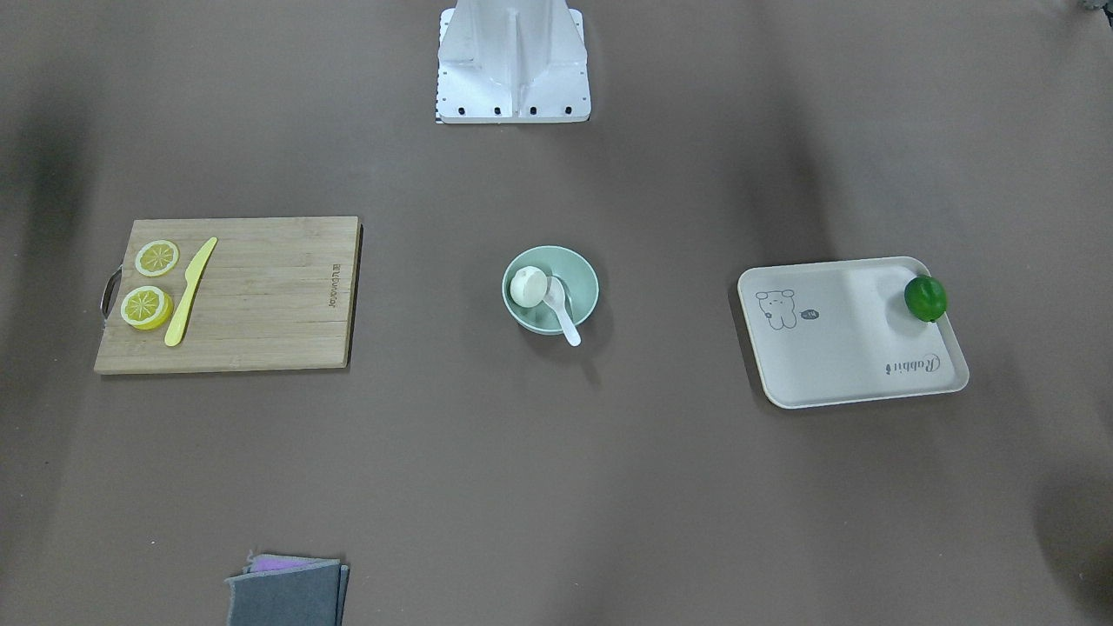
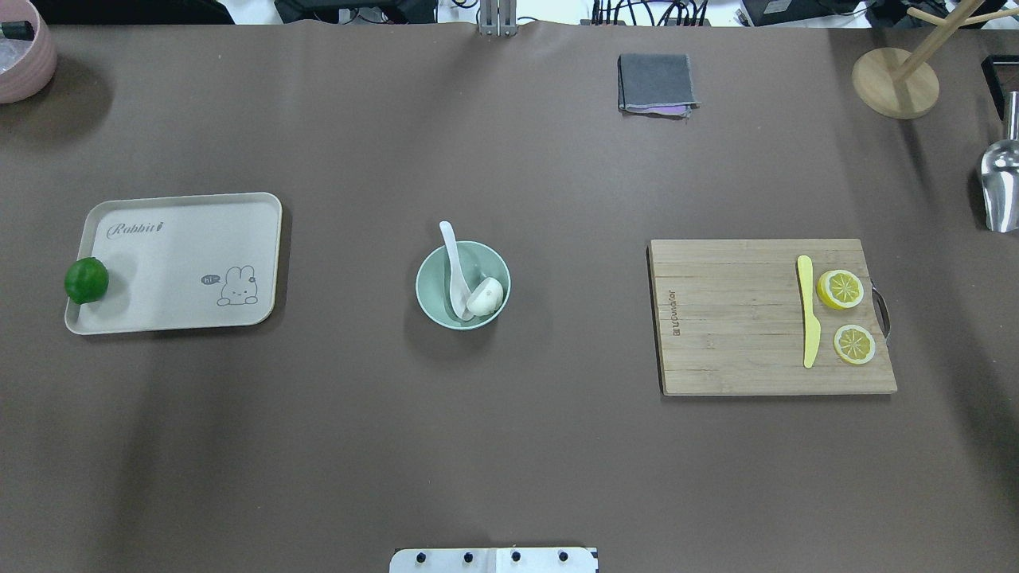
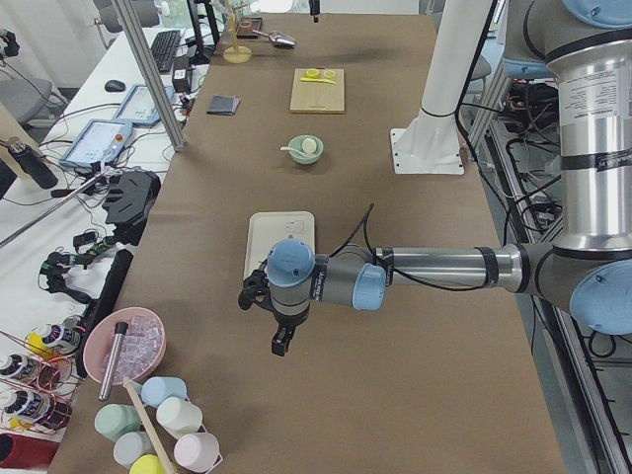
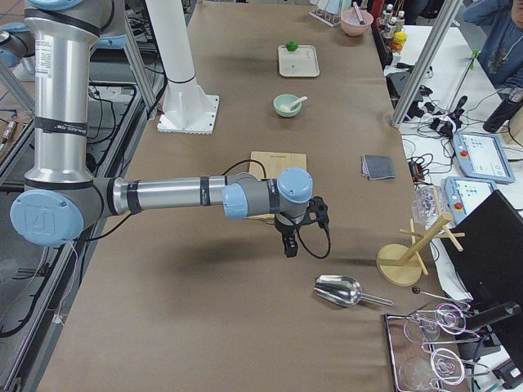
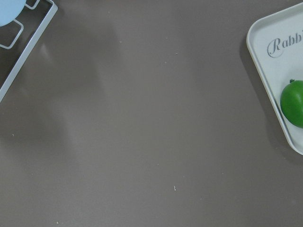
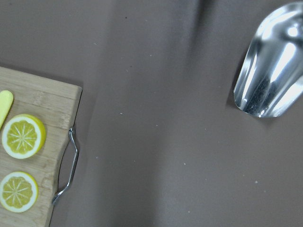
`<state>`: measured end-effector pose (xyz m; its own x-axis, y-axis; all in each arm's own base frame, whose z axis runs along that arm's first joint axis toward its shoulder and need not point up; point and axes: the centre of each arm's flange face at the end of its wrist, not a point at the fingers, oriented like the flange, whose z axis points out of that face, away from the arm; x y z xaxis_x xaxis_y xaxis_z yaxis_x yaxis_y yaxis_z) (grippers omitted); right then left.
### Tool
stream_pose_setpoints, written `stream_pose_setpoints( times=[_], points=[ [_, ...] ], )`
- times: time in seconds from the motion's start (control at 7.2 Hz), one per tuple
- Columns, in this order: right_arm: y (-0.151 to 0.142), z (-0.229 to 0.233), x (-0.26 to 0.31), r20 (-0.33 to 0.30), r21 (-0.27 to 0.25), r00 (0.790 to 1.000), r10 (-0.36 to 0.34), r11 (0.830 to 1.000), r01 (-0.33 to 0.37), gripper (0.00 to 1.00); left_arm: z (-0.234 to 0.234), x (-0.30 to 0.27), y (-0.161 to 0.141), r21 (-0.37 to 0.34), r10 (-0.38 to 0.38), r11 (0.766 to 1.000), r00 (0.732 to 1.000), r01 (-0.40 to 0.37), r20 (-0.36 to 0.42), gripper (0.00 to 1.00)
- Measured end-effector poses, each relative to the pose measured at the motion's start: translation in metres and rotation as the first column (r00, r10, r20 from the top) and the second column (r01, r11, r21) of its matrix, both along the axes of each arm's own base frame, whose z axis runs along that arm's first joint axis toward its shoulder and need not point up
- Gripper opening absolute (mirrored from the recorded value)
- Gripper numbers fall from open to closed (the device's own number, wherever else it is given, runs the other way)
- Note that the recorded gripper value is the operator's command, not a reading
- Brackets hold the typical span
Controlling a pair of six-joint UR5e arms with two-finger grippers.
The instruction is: Put spoon and bun in bowl
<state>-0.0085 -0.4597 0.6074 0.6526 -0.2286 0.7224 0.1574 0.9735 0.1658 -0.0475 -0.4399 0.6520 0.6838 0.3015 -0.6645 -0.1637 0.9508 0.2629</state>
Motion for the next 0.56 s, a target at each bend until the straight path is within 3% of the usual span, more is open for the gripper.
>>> stream_pose_setpoints(
  times=[0.56],
  points=[
    [0.0039, -0.0028, 0.0003, 0.002, 0.007, 1.000, -0.002, 1.000, 0.002, 1.00, 0.0081, 0.0000, 0.0088, -0.022, 0.001, 1.000, 1.000, -0.001, -0.001, 0.98]
  ],
)
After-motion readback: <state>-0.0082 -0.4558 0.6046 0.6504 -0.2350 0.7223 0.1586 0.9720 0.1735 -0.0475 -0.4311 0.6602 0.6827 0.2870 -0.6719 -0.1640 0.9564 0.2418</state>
